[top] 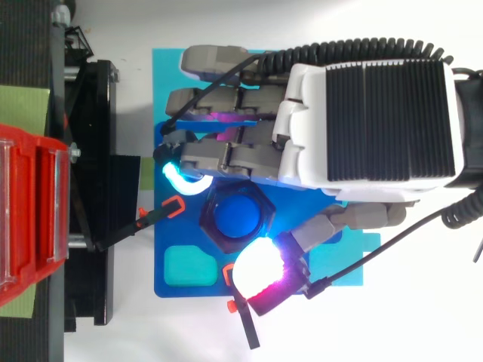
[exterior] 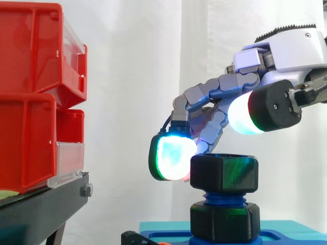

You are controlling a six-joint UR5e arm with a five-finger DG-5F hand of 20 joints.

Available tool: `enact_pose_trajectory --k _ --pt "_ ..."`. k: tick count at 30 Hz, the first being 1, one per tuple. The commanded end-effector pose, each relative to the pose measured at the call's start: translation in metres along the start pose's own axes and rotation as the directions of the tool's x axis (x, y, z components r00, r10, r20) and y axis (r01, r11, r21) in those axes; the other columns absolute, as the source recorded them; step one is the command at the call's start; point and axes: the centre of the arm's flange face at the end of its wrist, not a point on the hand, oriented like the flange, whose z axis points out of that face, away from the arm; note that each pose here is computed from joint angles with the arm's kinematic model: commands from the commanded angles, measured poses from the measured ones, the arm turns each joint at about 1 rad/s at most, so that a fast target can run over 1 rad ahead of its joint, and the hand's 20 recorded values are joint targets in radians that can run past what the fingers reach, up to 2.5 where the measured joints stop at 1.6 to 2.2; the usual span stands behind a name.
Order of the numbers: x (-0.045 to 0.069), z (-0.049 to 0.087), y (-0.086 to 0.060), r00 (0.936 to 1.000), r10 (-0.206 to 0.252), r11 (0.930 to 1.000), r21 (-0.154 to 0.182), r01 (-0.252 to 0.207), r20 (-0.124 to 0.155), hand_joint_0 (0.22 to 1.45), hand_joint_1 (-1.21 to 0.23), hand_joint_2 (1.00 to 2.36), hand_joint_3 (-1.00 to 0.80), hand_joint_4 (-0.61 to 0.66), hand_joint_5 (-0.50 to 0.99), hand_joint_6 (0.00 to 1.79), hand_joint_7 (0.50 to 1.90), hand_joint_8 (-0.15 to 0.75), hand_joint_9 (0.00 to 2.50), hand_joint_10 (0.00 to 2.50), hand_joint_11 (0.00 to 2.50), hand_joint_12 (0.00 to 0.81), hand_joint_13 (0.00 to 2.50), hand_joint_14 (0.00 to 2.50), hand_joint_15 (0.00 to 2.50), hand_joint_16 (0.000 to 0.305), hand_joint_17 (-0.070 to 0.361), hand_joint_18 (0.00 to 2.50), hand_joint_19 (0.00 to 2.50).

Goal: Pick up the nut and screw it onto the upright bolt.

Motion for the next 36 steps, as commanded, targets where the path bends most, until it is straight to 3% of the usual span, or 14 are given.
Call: enact_pose_trajectory --k 1,19,29,36 --pt "-0.001 0.000 0.000 1.0000 0.000 1.0000 0.001 0.000 0.000 0.51 -0.32 1.00 -0.50 0.23 -0.02 0.50 1.31 0.272 0.64 0.00 0.00 0.262 0.41 0.00 0.00 0.026 0.057 0.01 0.00" --pt "0.001 0.001 0.006 1.0000 -0.001 1.0000 -0.008 0.001 -0.004 0.52 -0.34 1.00 -0.50 0.22 -0.03 0.50 1.29 0.267 0.73 0.00 0.00 0.248 0.51 0.00 0.00 0.022 0.050 0.10 0.00" --pt "0.000 -0.001 0.000 1.0000 0.001 1.0000 -0.002 -0.001 -0.003 0.53 -0.35 1.00 -0.50 0.21 -0.01 0.50 1.33 0.273 0.78 0.00 0.00 0.243 0.55 0.00 0.00 0.021 0.047 0.15 0.00" --pt "0.000 -0.003 -0.004 0.9999 0.001 1.0000 0.008 0.000 -0.016 0.53 -0.36 1.00 -0.50 0.20 0.00 0.50 1.35 0.274 0.83 0.00 0.00 0.238 0.58 0.00 0.00 0.020 0.046 0.18 0.00"
